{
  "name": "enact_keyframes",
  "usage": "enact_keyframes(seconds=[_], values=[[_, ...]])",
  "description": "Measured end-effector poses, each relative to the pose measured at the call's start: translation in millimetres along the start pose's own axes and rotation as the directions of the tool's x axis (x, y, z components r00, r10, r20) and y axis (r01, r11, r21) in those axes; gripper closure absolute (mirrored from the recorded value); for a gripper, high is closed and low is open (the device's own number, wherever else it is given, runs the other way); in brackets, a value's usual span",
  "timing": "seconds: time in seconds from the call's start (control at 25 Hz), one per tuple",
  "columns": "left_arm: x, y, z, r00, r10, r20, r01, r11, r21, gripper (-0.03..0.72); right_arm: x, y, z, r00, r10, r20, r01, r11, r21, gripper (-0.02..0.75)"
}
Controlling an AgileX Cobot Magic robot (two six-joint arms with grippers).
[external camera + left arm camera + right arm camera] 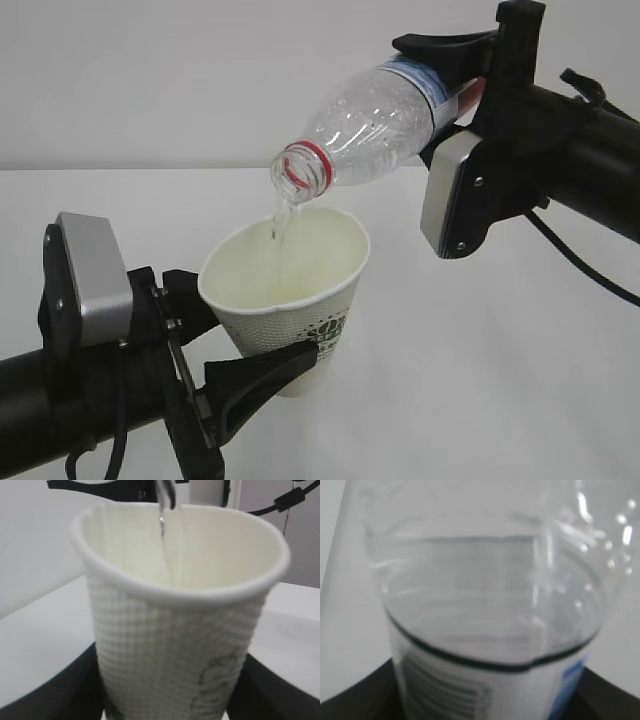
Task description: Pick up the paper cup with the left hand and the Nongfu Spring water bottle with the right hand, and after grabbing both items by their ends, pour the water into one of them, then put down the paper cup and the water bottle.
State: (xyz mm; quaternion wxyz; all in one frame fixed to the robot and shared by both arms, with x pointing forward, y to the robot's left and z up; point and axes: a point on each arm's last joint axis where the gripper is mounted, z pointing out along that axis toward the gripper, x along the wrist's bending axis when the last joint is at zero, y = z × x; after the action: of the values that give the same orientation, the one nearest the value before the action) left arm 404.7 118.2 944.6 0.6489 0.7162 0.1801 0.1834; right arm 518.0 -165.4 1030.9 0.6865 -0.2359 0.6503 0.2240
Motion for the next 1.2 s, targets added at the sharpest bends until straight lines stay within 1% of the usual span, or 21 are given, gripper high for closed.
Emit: enact_keyframes(seconds=[1.2], values=[[-0.1, -0.2, 0.0, 1.000, 0.001, 0.001, -0.001, 1.000, 0.002, 0.213, -0.8, -0.7, 0.4, 1.000, -0.022, 0.004, 0.022, 1.000, 0.007, 0.260]])
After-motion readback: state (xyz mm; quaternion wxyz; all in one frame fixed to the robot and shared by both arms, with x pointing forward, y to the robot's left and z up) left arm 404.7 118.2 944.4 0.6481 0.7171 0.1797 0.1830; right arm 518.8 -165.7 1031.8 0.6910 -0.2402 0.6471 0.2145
